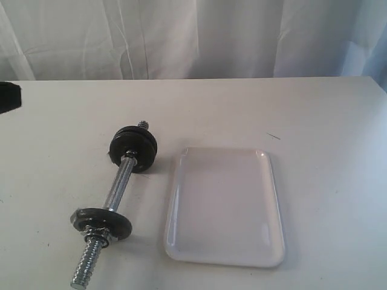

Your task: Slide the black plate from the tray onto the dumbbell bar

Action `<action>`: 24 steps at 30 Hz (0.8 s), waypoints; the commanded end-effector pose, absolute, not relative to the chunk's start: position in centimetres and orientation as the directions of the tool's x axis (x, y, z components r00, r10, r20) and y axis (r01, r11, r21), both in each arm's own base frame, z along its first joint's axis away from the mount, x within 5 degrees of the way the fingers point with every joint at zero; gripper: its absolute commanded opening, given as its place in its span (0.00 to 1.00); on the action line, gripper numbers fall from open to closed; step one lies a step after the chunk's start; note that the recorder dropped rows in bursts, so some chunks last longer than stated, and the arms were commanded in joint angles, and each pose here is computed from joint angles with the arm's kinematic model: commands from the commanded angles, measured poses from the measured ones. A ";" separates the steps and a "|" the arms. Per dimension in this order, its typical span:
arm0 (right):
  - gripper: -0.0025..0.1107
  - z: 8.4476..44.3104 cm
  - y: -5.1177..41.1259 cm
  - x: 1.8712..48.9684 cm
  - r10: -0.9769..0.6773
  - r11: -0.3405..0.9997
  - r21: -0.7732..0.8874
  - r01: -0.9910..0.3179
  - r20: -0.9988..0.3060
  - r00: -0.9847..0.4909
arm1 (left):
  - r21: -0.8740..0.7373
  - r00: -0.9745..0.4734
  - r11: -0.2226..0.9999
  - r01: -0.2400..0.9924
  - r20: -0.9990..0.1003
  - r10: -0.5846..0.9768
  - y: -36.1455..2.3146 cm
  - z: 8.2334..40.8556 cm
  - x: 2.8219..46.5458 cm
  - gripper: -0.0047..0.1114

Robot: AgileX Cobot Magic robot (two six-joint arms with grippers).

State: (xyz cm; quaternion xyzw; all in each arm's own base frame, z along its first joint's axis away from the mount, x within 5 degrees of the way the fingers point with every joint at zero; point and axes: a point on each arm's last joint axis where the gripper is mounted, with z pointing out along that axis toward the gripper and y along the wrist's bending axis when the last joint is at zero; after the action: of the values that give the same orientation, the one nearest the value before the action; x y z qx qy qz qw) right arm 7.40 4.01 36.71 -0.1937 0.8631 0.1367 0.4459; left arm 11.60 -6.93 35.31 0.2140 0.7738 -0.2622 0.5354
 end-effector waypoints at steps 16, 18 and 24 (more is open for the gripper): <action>0.02 35.5 2.4 5.6 -0.172 0.923 -0.056 -0.381 -0.945 -0.279 | -0.142 -0.245 0.769 0.623 -0.969 0.020 -6.4 36.3 9.4 0.04; 0.02 33.5 2.0 5.5 -0.091 0.946 -0.014 -0.323 -0.970 -0.225 | -0.142 -0.244 0.770 0.622 -0.970 0.019 -6.4 36.3 9.4 0.04; 0.02 26.2 1.1 4.7 -0.016 0.983 0.019 -0.182 -0.981 -0.193 | -0.142 -0.244 0.770 0.622 -0.970 0.019 -6.4 36.3 9.4 0.04</action>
State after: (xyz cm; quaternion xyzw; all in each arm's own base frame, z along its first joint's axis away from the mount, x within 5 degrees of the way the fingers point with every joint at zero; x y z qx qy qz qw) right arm 4.96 1.49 28.66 -0.0914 0.7771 0.0826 0.6172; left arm 9.57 -6.42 36.41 0.2172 0.7458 -0.2586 0.5742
